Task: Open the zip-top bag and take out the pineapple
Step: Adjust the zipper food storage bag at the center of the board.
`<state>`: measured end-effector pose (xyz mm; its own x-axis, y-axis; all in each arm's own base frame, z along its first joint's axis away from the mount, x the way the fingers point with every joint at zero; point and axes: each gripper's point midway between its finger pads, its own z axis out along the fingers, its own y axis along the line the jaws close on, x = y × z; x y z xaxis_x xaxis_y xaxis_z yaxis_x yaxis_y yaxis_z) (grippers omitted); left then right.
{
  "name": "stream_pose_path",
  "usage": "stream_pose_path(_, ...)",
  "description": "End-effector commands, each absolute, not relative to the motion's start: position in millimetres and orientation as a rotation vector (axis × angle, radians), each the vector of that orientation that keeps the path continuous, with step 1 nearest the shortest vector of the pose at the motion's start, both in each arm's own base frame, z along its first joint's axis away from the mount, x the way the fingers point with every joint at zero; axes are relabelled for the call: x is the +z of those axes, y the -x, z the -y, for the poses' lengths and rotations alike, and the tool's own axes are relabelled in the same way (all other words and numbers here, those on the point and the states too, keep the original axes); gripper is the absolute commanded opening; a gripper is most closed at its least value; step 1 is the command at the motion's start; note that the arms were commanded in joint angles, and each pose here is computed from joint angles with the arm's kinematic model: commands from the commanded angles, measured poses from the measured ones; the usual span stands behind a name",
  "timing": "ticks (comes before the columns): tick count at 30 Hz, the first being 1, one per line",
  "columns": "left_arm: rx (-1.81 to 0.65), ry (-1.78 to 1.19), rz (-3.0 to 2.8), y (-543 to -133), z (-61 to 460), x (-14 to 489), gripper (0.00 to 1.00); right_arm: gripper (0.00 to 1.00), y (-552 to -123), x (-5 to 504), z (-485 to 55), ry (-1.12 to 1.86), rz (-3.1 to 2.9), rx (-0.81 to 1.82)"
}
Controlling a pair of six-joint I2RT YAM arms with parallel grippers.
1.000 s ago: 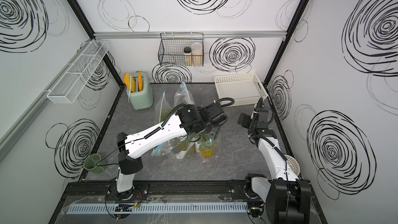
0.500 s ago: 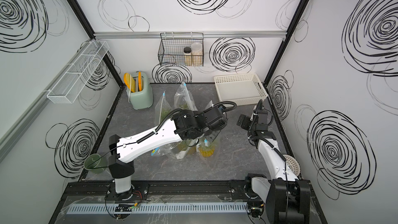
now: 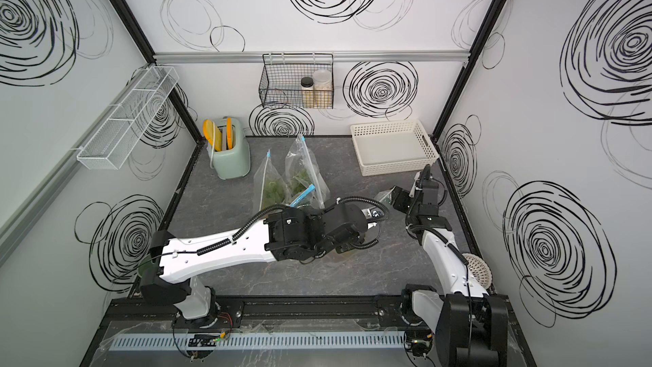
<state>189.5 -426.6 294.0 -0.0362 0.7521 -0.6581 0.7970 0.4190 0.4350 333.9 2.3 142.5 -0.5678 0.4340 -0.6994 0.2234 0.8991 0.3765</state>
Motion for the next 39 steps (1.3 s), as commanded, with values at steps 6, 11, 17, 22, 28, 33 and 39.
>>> stream_pose_path(6,-0.058,-1.190,-1.655,-241,409,332,0.01,0.98,-328,155,-17,-0.409,-2.164,0.391)
stream_pose_path(11,-0.104,-1.174,-1.630,-250,400,344,0.07,0.98,-320,184,-26,-0.312,-2.105,0.382)
stream_pose_path(17,-0.181,-1.184,-1.655,-239,392,347,0.24,0.98,-309,225,-47,-0.184,-2.026,0.396)
stream_pose_path(22,-0.259,-1.159,-1.710,-226,381,351,0.41,0.99,-298,246,-65,-0.103,-2.012,0.373)
stream_pose_path(28,-0.426,-1.039,-1.832,-203,349,375,0.57,0.98,-284,285,-84,-0.013,-1.946,0.382)
stream_pose_path(33,-0.535,-0.897,-1.876,-183,313,375,0.59,0.97,-274,313,-97,0.064,-1.915,0.380)
stream_pose_path(39,-0.672,-0.732,-1.843,-168,283,359,0.56,0.92,-264,332,-122,0.195,-1.888,0.441)
